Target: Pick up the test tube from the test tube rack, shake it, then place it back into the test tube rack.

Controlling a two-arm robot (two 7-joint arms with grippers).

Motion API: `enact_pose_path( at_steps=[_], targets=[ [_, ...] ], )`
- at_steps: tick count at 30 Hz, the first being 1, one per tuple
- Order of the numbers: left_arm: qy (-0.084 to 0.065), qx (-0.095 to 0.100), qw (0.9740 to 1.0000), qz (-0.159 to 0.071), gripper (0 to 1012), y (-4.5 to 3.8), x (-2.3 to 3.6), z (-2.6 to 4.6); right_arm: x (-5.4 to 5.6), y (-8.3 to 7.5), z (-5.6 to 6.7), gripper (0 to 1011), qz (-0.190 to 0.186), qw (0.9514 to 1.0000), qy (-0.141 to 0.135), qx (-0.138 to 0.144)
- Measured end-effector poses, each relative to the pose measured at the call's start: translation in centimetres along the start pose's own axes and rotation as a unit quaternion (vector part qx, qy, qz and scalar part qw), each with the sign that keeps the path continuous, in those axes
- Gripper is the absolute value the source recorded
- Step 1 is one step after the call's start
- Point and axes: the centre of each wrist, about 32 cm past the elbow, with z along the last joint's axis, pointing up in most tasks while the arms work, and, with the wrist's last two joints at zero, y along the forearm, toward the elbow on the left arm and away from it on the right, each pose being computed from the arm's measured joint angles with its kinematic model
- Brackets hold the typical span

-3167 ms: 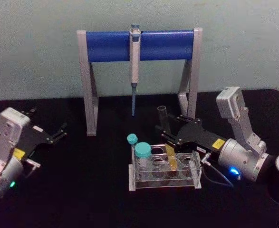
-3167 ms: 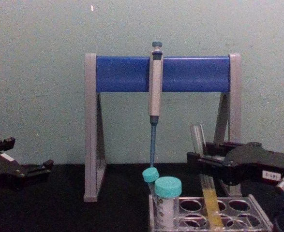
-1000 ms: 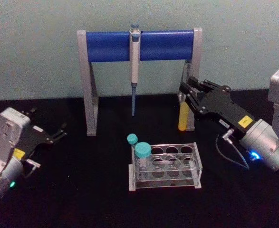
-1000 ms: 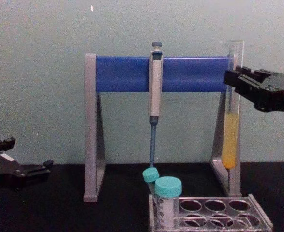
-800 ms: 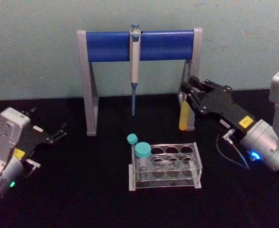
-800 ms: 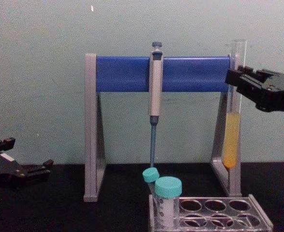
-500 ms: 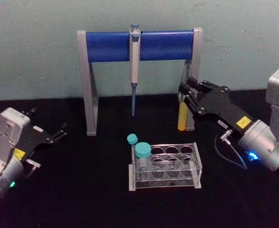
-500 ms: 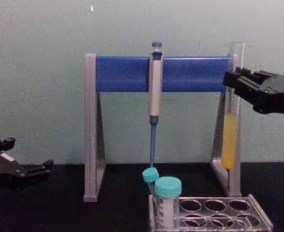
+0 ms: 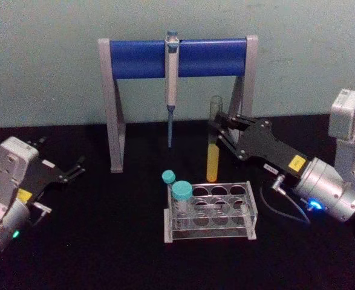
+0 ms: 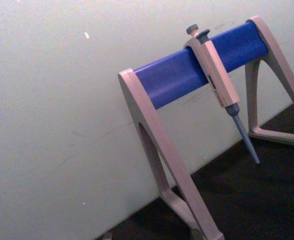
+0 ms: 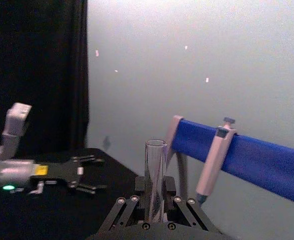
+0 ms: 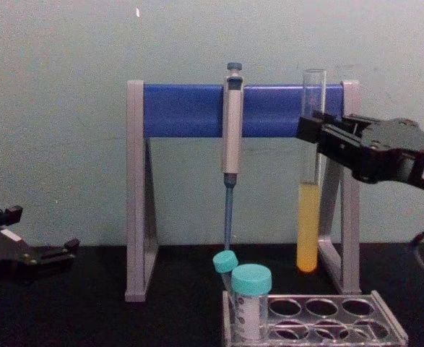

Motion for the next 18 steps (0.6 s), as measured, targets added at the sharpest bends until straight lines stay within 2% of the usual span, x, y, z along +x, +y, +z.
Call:
enact_pose_path(
  at_steps=[4, 9, 11, 15, 18],
  targets=[
    [0.0, 0.0, 1.0, 0.0, 1002, 0.0, 0.0, 0.0, -0.2, -1.2, 0.5, 228, 0.016, 0.9998, 0.014, -0.005],
    [0.0, 0.0, 1.0, 0.0, 1001, 0.0, 0.0, 0.0, -0.4, -2.5, 1.2, 229, 0.016, 0.9995, 0.018, -0.018],
    [0.0, 0.0, 1.0, 0.0, 1001, 0.0, 0.0, 0.0, -0.6, -3.7, 1.7, 228, 0.002, 0.9995, 0.014, -0.029],
    [0.0, 0.0, 1.0, 0.0, 1001, 0.0, 0.0, 0.0, -0.6, -4.6, 2.1, 229, -0.017, 0.9992, 0.007, -0.034],
    [0.0, 0.0, 1.0, 0.0, 1001, 0.0, 0.0, 0.0, -0.4, -5.3, 2.6, 228, -0.045, 0.9981, -0.008, -0.042]
  ],
)
